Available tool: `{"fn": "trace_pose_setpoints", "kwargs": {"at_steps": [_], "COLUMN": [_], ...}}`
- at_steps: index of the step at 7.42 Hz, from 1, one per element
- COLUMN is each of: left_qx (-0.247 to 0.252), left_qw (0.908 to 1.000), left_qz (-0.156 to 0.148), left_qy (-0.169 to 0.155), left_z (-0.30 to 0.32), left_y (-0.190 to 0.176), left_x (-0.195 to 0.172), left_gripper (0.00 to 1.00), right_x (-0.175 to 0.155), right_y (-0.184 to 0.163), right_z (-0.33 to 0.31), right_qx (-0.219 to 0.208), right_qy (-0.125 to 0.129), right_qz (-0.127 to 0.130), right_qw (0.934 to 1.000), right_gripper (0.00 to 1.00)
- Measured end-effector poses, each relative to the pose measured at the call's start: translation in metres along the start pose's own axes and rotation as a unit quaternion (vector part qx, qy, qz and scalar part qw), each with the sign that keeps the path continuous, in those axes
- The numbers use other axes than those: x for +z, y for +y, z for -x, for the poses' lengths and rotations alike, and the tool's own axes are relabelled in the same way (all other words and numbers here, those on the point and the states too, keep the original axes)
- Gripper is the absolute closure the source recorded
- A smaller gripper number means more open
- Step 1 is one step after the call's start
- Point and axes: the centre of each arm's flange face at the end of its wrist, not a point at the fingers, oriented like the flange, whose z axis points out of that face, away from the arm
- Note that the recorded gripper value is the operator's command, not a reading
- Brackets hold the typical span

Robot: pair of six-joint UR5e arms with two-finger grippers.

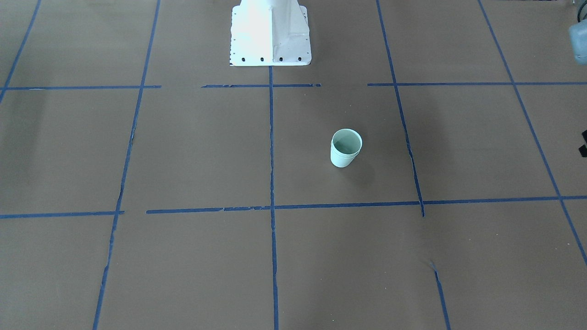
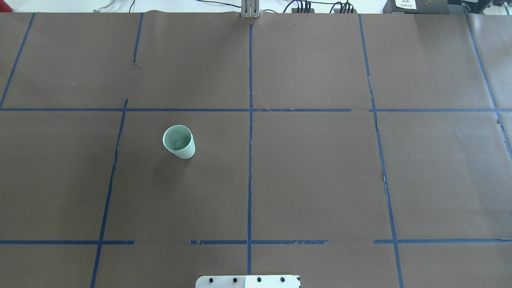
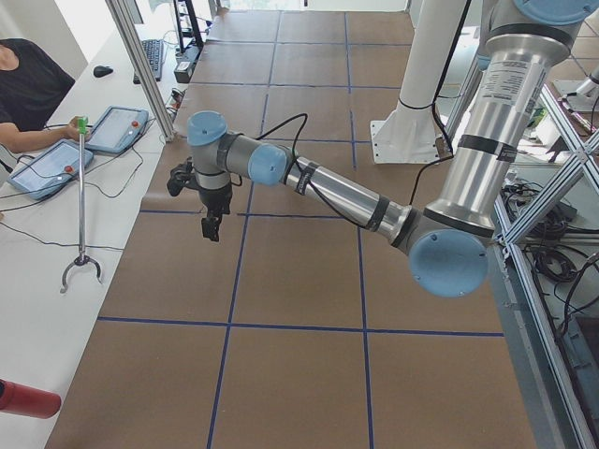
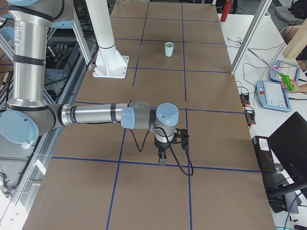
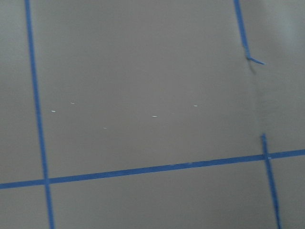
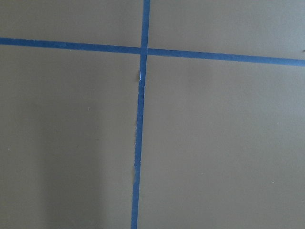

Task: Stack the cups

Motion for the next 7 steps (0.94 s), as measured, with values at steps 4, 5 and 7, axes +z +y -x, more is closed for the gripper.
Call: {"fn": "trace_pose_setpoints", "kwargs": {"at_steps": [4,5,7], "left_qx": [-0.047,-0.052,-0.053], "left_qw": [0.9968,0.9962,0.996], "left_qz": [0.054,0.057,0.058], "left_qy": [0.036,0.041,0.043], "left_z": [0.128,0.134,0.138], "left_y": [0.085,0.093,0.098], "left_x": [0.057,0.064,0.068], "left_gripper": [0.0,0.0,0.0], "right_x": [0.0,0.0,0.0], "right_y": [0.0,0.0,0.0], "right_z": [0.0,0.0,0.0], "right_qx": [0.0,0.0,0.0], "right_qy": [0.0,0.0,0.0], "right_qz": [0.0,0.0,0.0], "right_qw": [1.0,1.0,1.0], "right_gripper": [0.0,0.0,0.0]}}
